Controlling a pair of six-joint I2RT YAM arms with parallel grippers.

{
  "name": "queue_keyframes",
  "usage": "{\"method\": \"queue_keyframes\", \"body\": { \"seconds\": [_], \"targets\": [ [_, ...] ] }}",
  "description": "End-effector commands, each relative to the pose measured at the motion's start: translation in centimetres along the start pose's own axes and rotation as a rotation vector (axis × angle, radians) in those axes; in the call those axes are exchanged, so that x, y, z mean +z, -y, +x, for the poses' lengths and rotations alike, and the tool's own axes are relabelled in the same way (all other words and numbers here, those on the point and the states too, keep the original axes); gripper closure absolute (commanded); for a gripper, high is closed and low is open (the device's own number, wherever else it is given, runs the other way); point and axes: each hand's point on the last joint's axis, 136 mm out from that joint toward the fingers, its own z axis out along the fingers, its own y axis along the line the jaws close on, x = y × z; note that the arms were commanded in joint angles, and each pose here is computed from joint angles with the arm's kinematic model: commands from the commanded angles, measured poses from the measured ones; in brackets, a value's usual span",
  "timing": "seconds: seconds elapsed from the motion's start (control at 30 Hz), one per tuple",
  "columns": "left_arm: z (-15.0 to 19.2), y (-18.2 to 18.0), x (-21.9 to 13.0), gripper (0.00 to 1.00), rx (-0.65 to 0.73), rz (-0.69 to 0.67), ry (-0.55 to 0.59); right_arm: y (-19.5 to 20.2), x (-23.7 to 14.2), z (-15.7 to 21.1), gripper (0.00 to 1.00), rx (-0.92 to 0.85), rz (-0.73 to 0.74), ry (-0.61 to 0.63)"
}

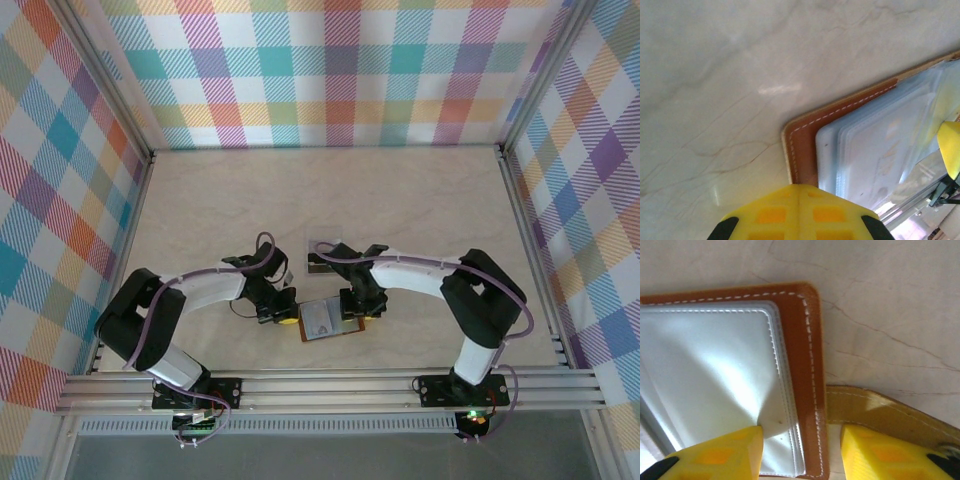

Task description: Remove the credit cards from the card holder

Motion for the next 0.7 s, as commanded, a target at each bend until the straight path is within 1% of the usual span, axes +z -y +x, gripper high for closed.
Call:
{"method": "queue_keyframes", "body": {
  "seconds": [0.0,0.1,0.2,0.3,0.4,0.67],
  "targets": [
    [0.7,0.2,-1.3,0.98,0.011,-0.033,-0.001,-1.6,0.9,0.7,0.59,0.016,-0.109,-0.027],
    [0.6,0.8,-1.9,0.98,0.02,-0.029,0.012,-1.8,1.0,0.8,0.64,0.024,-0.128,-0.033],
    [0.4,1.5,-2.1,0.98,0.021,-0.014,0.013,-2.5,0.9,0.8,0.63,0.024,-0.165,-0.038],
    [0.0,3.2,-2.2,0.98,0.02,0.036,0.007,-3.3,0.9,0.9,0.63,0.035,-0.2,-0.053],
    [-0.3,3.9,-2.5,0.98,0.038,0.024,0.024,-4.0,0.7,0.7,0.64,0.042,-0.235,-0.053],
    [-0.3,2.5,-2.1,0.98,0.037,-0.045,0.032,-5.0,0.2,0.8,0.63,0.022,-0.288,-0.067]
  ]
}}
